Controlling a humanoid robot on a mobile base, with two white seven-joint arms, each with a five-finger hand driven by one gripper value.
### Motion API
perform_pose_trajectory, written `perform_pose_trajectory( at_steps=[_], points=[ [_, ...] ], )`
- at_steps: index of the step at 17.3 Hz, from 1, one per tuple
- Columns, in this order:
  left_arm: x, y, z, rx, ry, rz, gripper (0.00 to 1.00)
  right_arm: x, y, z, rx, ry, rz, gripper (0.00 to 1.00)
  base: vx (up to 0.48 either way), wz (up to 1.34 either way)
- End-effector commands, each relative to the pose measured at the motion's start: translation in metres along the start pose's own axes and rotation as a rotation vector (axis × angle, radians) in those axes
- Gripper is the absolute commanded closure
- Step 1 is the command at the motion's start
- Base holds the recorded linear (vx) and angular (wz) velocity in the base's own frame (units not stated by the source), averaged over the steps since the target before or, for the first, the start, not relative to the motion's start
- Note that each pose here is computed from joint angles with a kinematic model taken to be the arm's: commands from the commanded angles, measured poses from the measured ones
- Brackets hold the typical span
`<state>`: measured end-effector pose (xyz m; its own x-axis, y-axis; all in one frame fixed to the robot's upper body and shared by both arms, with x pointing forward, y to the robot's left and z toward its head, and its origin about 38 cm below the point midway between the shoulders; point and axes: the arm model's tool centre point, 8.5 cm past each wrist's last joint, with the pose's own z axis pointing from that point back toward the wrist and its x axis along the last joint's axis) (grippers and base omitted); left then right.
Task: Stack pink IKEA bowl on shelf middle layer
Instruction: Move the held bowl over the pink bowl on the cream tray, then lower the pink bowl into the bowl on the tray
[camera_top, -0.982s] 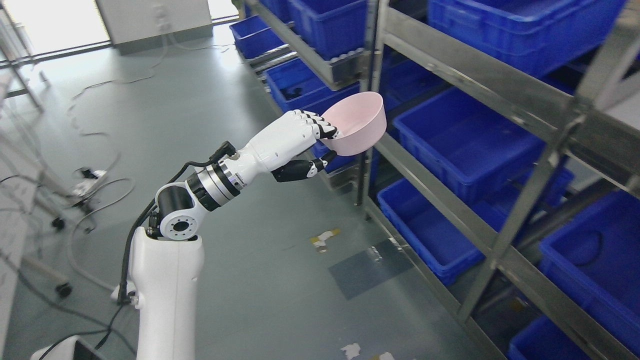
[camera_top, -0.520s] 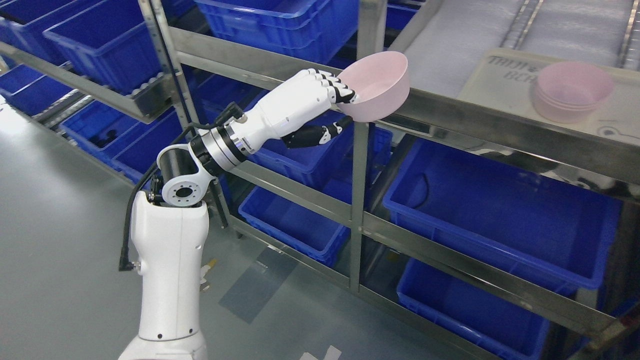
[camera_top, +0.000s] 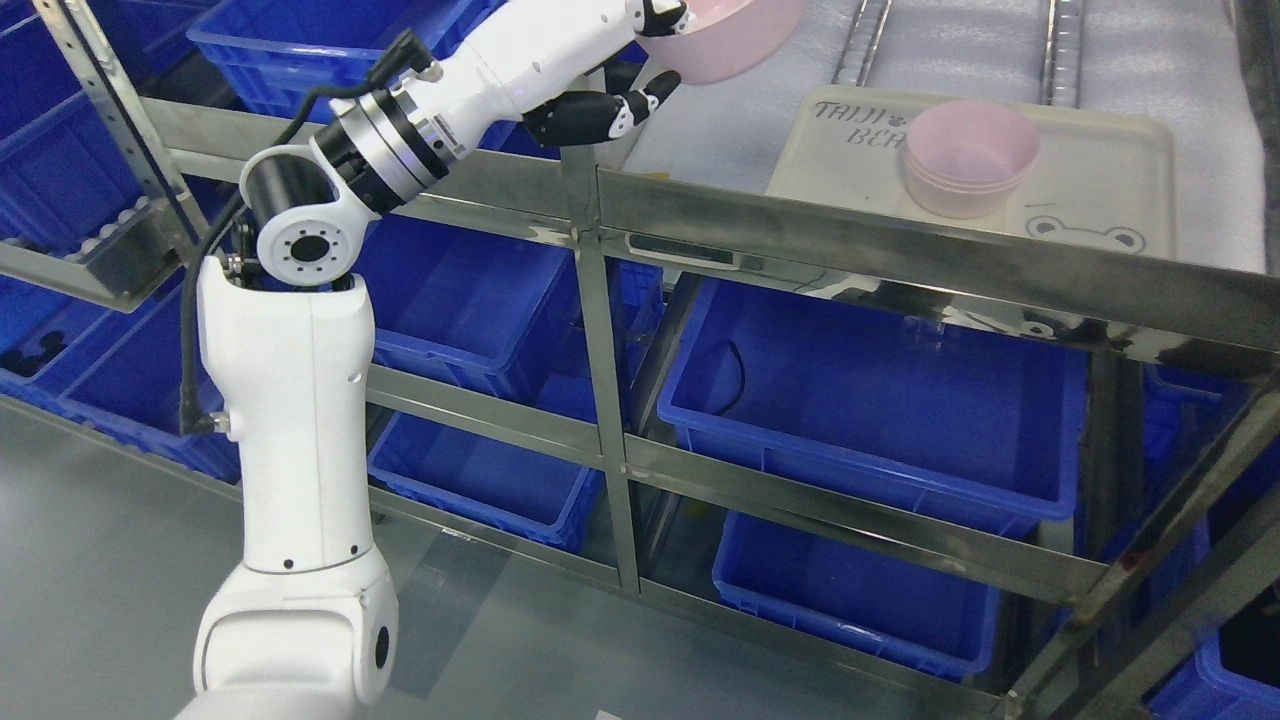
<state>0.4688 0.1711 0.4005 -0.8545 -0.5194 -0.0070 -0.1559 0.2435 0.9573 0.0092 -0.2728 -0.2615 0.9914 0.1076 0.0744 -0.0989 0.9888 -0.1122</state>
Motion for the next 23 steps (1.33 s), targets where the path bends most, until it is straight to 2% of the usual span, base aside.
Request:
perform_pose_trajectory(
  at_steps=[1,6,8,11,19,23],
  points=[
    [-0.029,-0.032,-0.014,-0.189,0.021,0.048,0.96,-0.009,-0.010,0.000,-0.016,0.006,0.002,0.00,0.072,-0.31],
    [-0.003,-0.084,-0.049,-0.376,-0.029,0.003,0.96,-0.009,-0.010,0.000,-0.016,0.006,0.002,0.00,0.087,-0.42],
    [-0.006,-0.093,-0.049,-0.453,0.011,-0.071,0.96,-0.009,-0.010,0.000,-0.016,0.006,0.002,0.00,0.109,-0.43],
    [-0.006,-0.100,-0.052,-0.477,0.028,-0.092,0.96,-0.009,-0.010,0.000,-0.016,0.006,0.002,0.00,0.118,-0.35],
    [-0.007,-0.087,-0.055,-0.477,0.032,-0.147,0.96,-0.009,-0.010,0.000,-0.016,0.006,0.002,0.00,0.094,-0.18],
    [-0.006,-0.066,-0.042,-0.457,0.045,-0.222,0.96,-0.009,-0.010,0.000,-0.016,0.006,0.002,0.00,0.039,-0.06]
  ],
)
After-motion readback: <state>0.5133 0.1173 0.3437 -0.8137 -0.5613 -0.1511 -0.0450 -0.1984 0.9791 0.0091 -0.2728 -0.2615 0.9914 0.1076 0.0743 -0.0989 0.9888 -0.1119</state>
